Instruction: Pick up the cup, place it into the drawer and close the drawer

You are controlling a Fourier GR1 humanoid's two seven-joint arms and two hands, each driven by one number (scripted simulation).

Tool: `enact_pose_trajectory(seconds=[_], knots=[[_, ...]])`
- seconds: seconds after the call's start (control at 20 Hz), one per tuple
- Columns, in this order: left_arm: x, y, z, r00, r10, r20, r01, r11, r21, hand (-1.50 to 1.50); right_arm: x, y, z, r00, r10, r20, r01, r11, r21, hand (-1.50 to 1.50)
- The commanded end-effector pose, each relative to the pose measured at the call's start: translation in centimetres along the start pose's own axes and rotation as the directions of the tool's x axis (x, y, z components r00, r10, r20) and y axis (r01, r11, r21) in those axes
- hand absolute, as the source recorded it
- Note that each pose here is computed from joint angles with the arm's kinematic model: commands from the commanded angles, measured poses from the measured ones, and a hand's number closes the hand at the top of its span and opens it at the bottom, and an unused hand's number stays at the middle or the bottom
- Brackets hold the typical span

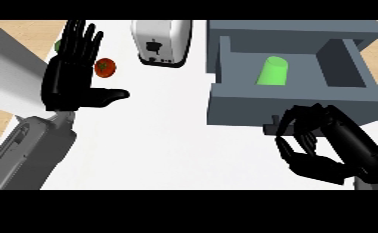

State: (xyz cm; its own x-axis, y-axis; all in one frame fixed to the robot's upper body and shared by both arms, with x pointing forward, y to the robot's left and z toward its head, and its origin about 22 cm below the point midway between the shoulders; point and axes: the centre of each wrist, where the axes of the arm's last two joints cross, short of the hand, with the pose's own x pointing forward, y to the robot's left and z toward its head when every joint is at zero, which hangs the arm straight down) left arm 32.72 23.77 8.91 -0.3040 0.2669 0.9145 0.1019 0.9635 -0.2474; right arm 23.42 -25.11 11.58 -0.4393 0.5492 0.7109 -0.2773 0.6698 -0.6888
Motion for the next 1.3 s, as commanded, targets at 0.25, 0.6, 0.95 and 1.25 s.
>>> enact_pose_trajectory(seconds=[0.25,0.6,0.95,1.25], knots=[[0.3,6.0,3.9,1.000,-0.007,0.008,0.007,1.000,0.011,-1.50,-4.6,5.7,-3.3,0.971,0.237,-0.029,-0.232,0.967,0.108,1.50],[0.7,7.0,5.3,1.000,-0.004,0.015,0.003,1.000,0.025,-1.50,-9.1,6.7,-6.4,0.943,0.315,-0.108,-0.293,0.939,0.182,-1.50],[1.5,10.9,7.7,1.000,0.005,-0.005,-0.005,1.000,0.023,-1.50,-12.5,7.1,-9.6,0.942,0.305,-0.140,-0.274,0.940,0.204,-1.50],[0.5,10.9,8.8,1.000,0.015,0.006,-0.015,1.000,0.007,-1.50,-13.9,6.5,-13.1,0.955,0.258,-0.149,-0.227,0.954,0.198,-1.50]])
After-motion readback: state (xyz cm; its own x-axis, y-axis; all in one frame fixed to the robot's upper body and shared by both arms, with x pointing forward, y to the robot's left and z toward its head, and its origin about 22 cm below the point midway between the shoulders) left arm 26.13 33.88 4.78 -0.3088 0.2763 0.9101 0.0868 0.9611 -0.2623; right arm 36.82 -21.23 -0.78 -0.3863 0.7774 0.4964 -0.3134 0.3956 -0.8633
